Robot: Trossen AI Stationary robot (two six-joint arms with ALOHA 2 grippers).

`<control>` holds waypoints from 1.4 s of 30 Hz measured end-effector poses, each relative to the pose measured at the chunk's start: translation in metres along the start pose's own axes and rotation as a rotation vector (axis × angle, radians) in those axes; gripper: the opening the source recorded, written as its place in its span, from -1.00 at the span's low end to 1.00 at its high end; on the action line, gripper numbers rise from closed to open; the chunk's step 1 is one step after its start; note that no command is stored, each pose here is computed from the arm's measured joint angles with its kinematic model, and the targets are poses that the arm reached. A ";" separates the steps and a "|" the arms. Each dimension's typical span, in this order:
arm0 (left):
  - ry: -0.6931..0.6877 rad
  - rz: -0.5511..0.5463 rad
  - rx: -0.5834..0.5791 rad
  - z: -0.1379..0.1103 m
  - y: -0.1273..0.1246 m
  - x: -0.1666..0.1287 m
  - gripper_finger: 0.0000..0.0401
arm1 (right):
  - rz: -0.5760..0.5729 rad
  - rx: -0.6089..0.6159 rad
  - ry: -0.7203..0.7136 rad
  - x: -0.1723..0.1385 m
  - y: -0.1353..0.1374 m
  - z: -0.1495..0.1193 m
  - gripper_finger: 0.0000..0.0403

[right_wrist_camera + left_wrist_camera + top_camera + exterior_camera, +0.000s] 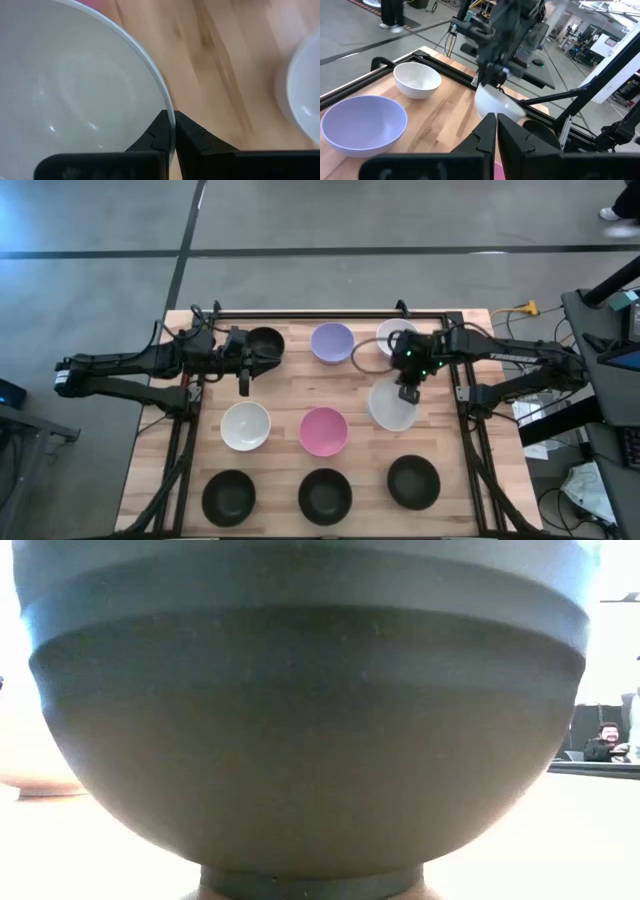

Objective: Nest bowls inside each other
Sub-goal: Stack the bottom right white bowl on top of the pink bowl

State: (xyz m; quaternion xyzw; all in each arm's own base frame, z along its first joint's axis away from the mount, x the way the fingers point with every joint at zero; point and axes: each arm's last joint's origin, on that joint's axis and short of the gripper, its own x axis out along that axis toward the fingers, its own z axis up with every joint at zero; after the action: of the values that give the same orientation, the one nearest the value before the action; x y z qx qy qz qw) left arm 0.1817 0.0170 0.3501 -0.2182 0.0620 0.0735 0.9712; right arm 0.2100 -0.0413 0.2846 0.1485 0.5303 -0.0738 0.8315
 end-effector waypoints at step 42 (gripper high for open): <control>0.216 -0.111 0.098 -0.018 -0.005 -0.045 -1.00 | 0.128 0.282 0.243 0.105 0.095 0.152 -0.95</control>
State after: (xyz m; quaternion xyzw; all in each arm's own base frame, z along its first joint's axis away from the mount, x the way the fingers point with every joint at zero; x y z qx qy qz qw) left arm 0.1366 -0.0002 0.3427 -0.1801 0.1576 -0.0075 0.9709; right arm 0.4121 0.0023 0.2656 0.3045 0.6006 -0.0759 0.7354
